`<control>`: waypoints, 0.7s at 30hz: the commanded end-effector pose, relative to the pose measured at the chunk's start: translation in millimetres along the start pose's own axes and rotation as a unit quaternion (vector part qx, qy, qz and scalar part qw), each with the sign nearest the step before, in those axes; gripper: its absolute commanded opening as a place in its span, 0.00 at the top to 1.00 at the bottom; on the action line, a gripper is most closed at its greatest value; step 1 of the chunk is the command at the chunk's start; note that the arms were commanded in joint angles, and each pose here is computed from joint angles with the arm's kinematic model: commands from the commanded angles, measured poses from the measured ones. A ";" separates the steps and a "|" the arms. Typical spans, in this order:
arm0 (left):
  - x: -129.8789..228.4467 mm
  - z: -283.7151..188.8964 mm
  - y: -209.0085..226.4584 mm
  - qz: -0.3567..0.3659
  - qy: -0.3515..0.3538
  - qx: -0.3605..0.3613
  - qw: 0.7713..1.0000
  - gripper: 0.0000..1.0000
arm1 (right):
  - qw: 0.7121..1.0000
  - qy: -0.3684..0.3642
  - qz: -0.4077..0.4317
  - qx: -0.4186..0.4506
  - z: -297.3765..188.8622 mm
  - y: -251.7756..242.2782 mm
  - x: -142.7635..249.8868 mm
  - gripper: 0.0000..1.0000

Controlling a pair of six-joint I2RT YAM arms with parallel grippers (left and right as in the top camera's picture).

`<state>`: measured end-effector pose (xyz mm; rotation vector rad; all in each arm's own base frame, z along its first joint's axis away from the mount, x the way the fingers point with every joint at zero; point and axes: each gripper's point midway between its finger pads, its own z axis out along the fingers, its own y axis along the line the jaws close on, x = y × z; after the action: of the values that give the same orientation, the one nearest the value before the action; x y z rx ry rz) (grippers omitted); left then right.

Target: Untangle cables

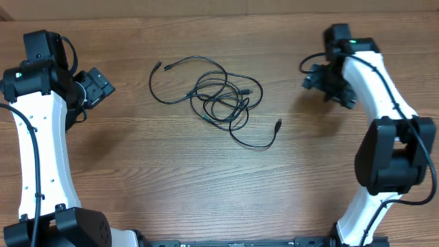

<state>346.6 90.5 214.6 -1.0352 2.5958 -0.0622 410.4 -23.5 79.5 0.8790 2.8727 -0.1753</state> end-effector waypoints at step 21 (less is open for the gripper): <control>233.2 186.8 -245.5 0.398 0.136 0.113 0.900 0.87 | 0.994 -0.040 0.088 -0.047 14.1 -35.3 -51.9 0.00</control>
<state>420.3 -240.2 30.7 0.1724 2.8984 -0.4052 434.3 -83.0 75.0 1.0736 2.6945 -0.0528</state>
